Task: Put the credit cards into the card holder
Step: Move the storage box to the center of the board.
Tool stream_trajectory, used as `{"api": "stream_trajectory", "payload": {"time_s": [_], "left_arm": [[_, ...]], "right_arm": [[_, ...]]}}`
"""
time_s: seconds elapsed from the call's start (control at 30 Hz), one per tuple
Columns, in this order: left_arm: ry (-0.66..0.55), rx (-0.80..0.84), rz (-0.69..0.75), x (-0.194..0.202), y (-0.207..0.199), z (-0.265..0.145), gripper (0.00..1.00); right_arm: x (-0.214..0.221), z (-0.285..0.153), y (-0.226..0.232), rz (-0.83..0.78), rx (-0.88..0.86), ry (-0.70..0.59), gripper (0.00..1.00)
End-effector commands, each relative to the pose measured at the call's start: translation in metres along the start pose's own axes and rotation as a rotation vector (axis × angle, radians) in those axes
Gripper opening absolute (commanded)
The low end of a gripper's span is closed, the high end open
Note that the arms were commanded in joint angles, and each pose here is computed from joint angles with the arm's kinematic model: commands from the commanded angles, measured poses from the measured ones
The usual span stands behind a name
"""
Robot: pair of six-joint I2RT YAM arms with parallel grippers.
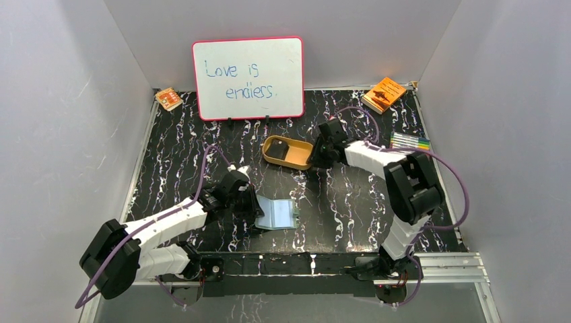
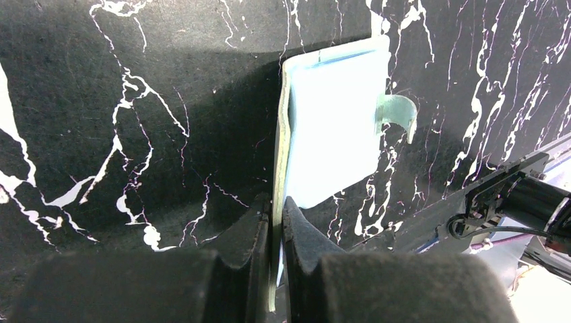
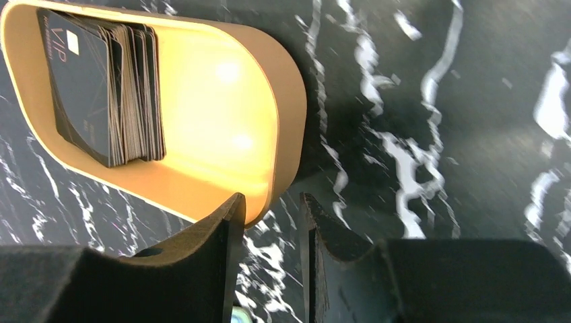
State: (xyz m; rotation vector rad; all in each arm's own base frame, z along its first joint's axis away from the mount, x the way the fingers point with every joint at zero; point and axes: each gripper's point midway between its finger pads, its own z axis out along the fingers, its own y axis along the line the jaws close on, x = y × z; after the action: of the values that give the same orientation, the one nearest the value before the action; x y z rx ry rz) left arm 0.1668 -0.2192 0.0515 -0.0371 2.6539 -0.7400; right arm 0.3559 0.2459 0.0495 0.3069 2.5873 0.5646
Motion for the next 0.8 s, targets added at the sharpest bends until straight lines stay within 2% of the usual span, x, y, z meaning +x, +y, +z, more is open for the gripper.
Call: {"api": "stream_trajectory", "payload": {"time_s": [0.0, 0.3, 0.63, 0.77], "left_arm": [[-0.003, 0.009, 0.001, 0.000, 0.000, 0.002, 0.02], [0.009, 0.042, 0.001, -0.006, -0.012, 0.014, 0.02], [0.046, 0.085, -0.009, -0.004, -0.022, 0.025, 0.01], [0.064, 0.092, -0.009, -0.003, -0.025, 0.030, 0.01]], "right_arm": [[0.012, -0.026, -0.030, -0.038, 0.049, -0.019, 0.42], [0.028, -0.070, -0.088, -0.040, 0.113, -0.039, 0.42], [0.005, -0.070, -0.095, -0.119, 0.105, -0.044, 0.42], [-0.003, -0.063, -0.091, -0.137, 0.090, -0.035, 0.33]]}}
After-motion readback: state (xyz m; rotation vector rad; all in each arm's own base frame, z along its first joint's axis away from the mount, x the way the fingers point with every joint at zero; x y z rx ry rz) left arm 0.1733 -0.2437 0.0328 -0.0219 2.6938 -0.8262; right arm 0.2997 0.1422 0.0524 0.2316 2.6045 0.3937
